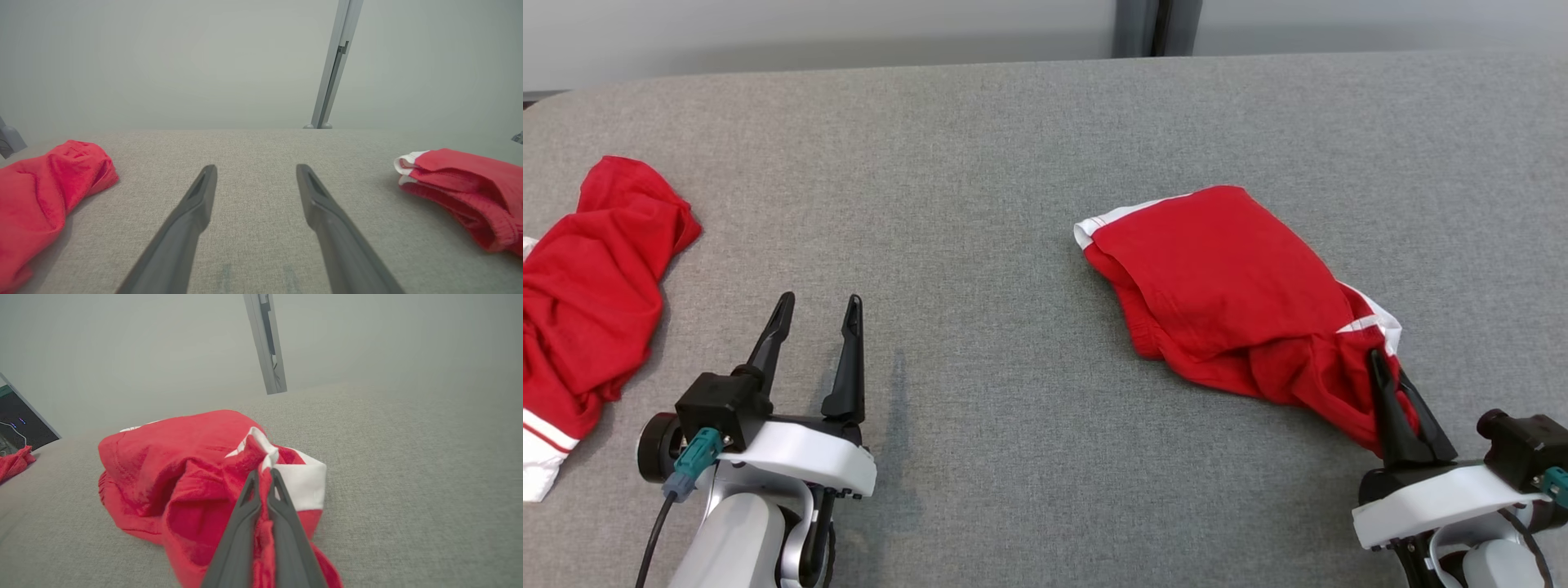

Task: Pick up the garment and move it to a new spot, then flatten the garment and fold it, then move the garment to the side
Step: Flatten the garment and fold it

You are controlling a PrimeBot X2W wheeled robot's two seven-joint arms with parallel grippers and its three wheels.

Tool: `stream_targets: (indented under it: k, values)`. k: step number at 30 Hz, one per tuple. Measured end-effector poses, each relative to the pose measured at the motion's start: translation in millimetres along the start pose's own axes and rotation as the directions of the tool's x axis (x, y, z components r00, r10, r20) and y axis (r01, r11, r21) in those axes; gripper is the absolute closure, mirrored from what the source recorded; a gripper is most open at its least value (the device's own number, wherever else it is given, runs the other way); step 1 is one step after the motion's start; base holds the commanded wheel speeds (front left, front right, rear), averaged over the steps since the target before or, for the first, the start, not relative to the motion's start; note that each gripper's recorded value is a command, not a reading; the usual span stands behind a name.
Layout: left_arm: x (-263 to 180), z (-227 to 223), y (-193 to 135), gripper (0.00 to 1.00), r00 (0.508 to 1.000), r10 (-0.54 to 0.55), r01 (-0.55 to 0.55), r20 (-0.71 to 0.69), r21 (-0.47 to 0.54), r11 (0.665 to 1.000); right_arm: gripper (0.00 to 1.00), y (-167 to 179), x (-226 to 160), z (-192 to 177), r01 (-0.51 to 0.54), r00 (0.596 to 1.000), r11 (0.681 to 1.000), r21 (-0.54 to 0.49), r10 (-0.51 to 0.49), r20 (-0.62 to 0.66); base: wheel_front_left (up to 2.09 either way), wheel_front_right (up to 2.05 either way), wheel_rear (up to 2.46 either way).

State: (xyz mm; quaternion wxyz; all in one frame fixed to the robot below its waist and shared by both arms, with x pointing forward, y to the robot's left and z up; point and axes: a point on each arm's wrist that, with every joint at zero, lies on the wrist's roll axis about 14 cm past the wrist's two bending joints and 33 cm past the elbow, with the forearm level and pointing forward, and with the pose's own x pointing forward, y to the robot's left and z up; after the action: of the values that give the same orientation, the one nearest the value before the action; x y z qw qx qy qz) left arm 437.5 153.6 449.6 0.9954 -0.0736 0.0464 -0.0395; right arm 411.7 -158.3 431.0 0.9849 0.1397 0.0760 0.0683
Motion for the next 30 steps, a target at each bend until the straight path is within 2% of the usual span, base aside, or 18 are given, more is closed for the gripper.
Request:
stream_targets:
  k: [1, 2, 3, 4, 20, 30]
  values:
    - [0, 1, 0, 0.00, 1.000, -0.001, 0.001, 0.002, 0.000, 1.000, 0.77, -1, -1, -1, 0.006, 1.000, 1.000, 0.003, -0.006, 0.002, 0.00, 0.00, 0.00]
    - [-1, 1, 0, 0.00, 1.000, -0.001, 0.001, 0.003, 0.001, 1.000, 0.60, -1, -1, -1, 0.009, 1.000, 1.000, 0.006, -0.009, 0.003, 0.00, 0.00, 0.00]
    - [-2, 2, 0, 0.00, 1.000, 0.000, 0.000, 0.004, 0.000, 1.000, 0.09, -1, -1, 1, 0.010, 1.000, 1.000, 0.008, -0.010, 0.008, 0.00, 0.00, 0.00]
    - [-2, 2, 0, 0.00, 1.000, 0.000, 0.000, 0.004, 0.000, 1.000, 0.00, -1, -1, 1, 0.010, 1.000, 1.000, 0.008, -0.010, 0.008, 0.00, 0.00, 0.00]
    - [-30, 9, 4, 0.00, 1.000, 0.026, -0.026, 0.017, -0.001, 1.000, 0.00, 7, -9, 65, 0.009, 0.980, 0.994, -0.108, 0.012, 0.198, 0.00, 0.00, 0.00]
    - [-47, 11, 0, 0.00, 1.000, 0.025, -0.025, 0.018, -0.002, 1.000, 0.00, 12, -27, 65, 0.016, 0.984, 0.992, -0.126, 0.007, 0.175, 0.00, 0.00, 0.00]
